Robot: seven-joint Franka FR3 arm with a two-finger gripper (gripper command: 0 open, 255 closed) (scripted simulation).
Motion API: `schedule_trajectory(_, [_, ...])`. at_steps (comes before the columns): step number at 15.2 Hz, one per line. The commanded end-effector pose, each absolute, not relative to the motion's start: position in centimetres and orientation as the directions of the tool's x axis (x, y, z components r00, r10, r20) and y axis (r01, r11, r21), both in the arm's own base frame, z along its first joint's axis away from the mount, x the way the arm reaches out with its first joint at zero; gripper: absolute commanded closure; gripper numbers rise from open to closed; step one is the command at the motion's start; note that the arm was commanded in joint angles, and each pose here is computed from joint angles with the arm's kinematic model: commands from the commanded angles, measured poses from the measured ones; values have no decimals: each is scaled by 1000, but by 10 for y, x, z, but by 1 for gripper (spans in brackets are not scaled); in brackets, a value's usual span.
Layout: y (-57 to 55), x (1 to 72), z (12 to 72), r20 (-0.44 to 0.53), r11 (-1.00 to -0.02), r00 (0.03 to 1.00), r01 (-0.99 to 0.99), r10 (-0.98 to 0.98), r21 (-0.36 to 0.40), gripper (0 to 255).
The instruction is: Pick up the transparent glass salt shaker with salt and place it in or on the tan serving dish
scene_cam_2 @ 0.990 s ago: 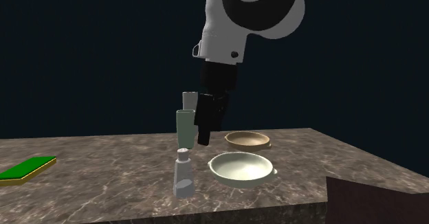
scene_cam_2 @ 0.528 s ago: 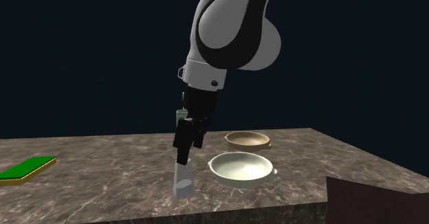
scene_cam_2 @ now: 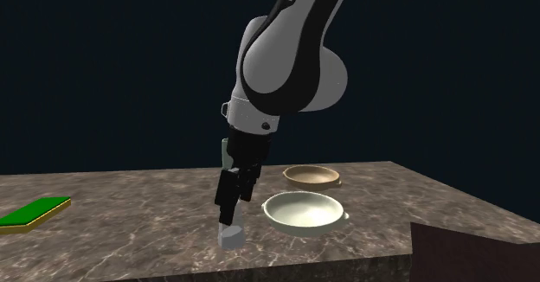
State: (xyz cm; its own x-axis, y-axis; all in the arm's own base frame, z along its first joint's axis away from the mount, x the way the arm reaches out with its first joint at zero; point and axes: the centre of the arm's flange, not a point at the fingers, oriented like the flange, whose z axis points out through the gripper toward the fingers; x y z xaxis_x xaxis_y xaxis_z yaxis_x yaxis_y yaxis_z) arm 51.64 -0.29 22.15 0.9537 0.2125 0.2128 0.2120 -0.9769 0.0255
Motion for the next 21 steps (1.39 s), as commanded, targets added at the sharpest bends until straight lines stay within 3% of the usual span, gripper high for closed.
schedule_trajectory(1, [-3,517,221,213,-977,954,212,213,26,0])
schedule_trajectory(5, [-3,517,221,213,-977,954,212,213,26,0])
schedule_trajectory(6, [-3,517,221,213,-977,954,212,213,26,255])
schedule_trajectory(15, [-3,517,221,213,-977,954,212,213,26,255])
schedule_trajectory(21, [-3,517,252,213,-977,954,212,213,26,255])
